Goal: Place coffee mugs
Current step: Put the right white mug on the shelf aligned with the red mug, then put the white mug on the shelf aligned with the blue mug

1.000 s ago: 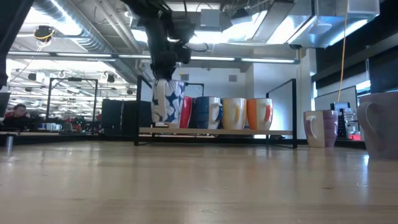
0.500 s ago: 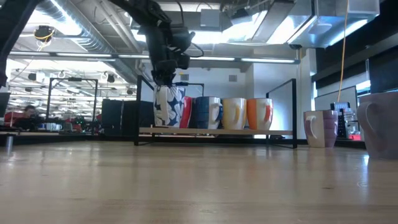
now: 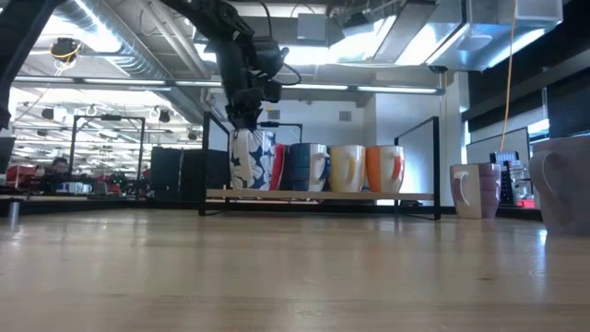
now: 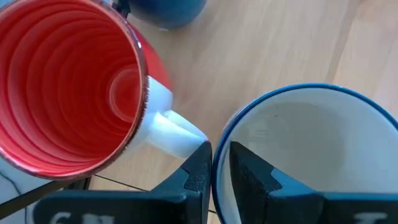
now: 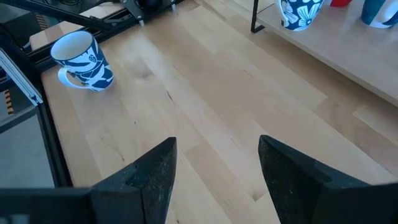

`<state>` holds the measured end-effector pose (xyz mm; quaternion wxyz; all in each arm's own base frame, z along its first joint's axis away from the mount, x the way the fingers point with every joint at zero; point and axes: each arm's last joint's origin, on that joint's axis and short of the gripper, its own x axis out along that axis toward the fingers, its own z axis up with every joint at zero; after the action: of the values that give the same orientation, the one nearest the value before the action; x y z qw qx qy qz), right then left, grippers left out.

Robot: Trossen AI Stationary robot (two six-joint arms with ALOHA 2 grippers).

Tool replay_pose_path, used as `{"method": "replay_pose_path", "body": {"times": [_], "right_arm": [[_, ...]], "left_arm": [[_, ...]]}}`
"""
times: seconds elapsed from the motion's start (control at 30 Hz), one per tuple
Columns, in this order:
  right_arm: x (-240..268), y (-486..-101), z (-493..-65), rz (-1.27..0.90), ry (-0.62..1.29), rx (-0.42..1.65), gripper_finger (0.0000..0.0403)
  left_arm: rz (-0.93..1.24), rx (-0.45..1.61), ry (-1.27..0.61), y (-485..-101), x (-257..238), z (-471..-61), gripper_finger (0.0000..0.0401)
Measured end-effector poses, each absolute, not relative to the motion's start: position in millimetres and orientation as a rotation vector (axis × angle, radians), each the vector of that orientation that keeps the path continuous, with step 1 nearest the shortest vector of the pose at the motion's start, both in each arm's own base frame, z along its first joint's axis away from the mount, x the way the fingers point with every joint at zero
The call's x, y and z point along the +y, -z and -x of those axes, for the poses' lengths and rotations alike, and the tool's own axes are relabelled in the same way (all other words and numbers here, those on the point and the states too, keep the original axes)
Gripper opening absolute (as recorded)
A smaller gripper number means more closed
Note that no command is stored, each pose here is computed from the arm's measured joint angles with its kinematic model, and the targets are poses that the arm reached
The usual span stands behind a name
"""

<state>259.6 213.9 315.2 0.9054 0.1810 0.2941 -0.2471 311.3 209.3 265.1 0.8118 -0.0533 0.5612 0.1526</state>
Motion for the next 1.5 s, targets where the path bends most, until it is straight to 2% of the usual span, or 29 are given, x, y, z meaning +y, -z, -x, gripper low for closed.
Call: {"method": "replay_pose_path", "body": {"times": [0.13, 0.3, 0.53, 0.8, 1.0, 1.37, 1.5], "right_arm": [[214, -315, -260, -0.376, 0.511, 0.606, 0.0214], [214, -315, -260, -0.381, 0.509, 0.604, 0.0214], [215, -315, -260, -0.384, 0.504, 0.612, 0.0214], [214, -315, -260, -0.381, 0.505, 0.615, 0.0214], [213, -313, -256, -0.342, 0.505, 0.668, 0.0214], [212, -327, -204, -0.207, 0.522, 0.718, 0.0214], [200, -330, -183, -0.183, 0.501, 0.72, 0.0214]], "left_arm": [[0.105, 1.201, -0.321, -265, 208, -312, 0.0059], [0.102, 1.208, -0.319, -268, 204, -311, 0.0095], [0.015, 1.174, -0.398, -295, 191, -302, 0.0133], [-0.046, 1.053, -0.43, -335, 165, -288, 0.0134], [0.022, 0.898, -0.313, -358, 135, -289, 0.0133], [0.041, 0.757, -0.113, -367, 58, -322, 0.0133], [0.071, 0.731, -0.125, -369, 37, -326, 0.0133]]}}
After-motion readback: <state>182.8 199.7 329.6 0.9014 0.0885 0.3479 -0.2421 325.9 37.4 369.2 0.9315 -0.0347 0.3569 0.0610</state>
